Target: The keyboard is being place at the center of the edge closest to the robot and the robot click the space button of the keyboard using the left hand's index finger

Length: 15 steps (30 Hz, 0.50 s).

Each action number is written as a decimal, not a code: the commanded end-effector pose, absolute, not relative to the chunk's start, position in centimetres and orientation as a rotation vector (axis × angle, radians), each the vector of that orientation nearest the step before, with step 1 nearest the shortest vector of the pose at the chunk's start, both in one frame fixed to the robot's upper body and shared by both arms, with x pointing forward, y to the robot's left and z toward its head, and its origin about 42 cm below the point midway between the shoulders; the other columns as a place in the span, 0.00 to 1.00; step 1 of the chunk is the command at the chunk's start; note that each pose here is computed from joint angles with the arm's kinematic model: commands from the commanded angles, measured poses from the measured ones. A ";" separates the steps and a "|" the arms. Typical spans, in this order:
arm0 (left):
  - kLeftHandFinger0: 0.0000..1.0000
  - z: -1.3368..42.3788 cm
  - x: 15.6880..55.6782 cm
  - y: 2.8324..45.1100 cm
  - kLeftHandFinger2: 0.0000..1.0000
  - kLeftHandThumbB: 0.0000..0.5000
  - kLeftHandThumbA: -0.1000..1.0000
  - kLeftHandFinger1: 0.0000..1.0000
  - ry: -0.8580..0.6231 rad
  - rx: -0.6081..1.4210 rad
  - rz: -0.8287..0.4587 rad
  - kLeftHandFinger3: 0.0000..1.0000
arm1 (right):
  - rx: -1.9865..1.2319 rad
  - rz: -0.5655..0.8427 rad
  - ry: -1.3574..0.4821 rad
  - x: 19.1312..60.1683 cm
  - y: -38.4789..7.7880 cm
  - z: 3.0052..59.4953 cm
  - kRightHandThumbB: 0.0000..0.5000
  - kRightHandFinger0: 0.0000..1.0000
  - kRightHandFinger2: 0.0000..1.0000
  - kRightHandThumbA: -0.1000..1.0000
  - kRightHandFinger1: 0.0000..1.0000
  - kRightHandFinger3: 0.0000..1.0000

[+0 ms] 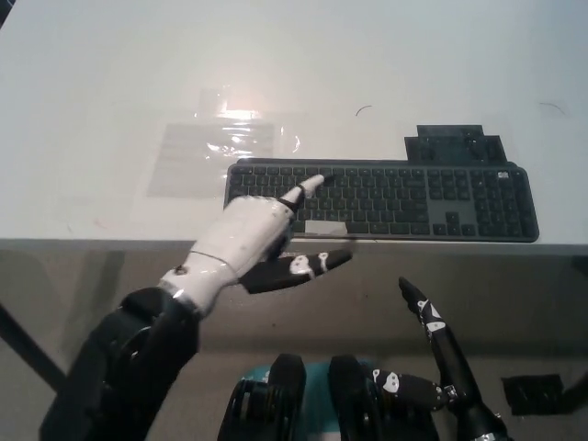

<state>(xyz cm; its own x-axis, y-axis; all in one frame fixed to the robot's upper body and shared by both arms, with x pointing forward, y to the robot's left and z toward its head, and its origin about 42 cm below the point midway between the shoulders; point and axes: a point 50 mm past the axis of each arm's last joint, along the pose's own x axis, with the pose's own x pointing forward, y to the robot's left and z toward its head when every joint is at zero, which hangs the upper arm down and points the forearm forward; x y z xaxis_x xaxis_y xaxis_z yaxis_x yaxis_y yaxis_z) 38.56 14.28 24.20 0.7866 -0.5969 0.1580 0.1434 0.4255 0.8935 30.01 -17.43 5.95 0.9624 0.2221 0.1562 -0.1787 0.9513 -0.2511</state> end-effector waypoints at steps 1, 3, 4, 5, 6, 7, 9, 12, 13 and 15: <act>0.06 24.7 40.5 13.5 0.23 0.86 1.00 0.25 -0.460 1.101 -0.470 1.00 | -0.226 0.221 -0.289 31.0 -16.9 7.9 0.74 1.00 1.00 1.00 1.00 1.00; 0.08 24.3 41.1 13.1 0.27 0.89 1.00 0.29 -0.431 1.103 -0.475 1.00 | -0.228 0.220 -0.291 31.0 -16.9 8.0 0.75 1.00 1.00 1.00 1.00 1.00; 0.09 24.0 41.5 12.9 0.28 0.89 1.00 0.30 -0.413 1.104 -0.480 1.00 | -0.234 0.220 -0.293 31.0 -16.9 8.0 0.75 1.00 1.00 1.00 1.00 1.00; 0.10 23.9 41.6 12.8 0.30 0.89 1.00 0.31 -0.408 1.105 -0.480 1.00 | -0.236 0.220 -0.295 31.1 -17.0 8.1 0.75 1.00 1.00 1.00 1.00 1.00; 0.06 23.7 41.9 12.6 0.31 0.87 1.00 0.31 -0.407 1.110 -0.483 1.00 | -0.234 0.221 -0.298 31.2 -17.0 8.1 0.74 1.00 1.00 1.00 1.00 1.00; 0.06 23.6 42.1 12.5 0.31 0.86 1.00 0.30 -0.405 1.109 -0.483 1.00 | -0.234 0.222 -0.299 31.2 -16.9 8.1 0.74 1.00 1.00 1.00 1.00 1.00; 0.02 23.2 42.5 12.2 0.30 0.85 1.00 0.28 -0.394 1.105 -0.492 1.00 | -0.229 0.225 -0.295 31.2 -17.0 8.1 0.73 1.00 1.00 1.00 1.00 1.00; 0.00 22.4 42.9 11.9 0.30 0.85 1.00 0.27 -0.375 1.116 -0.495 1.00 | -0.237 0.224 -0.298 31.3 -17.0 8.1 0.74 1.00 1.00 1.00 1.00 1.00; 0.00 22.2 43.0 11.9 0.30 0.85 1.00 0.27 -0.370 1.116 -0.496 1.00 | -0.236 0.225 -0.297 31.3 -16.9 8.1 0.74 1.00 1.00 1.00 1.00 1.00; 0.00 21.7 43.1 11.9 0.31 0.84 1.00 0.27 -0.360 1.118 -0.500 1.00 | -0.238 0.223 -0.295 31.3 -17.0 8.1 0.74 1.00 1.00 1.00 1.00 1.00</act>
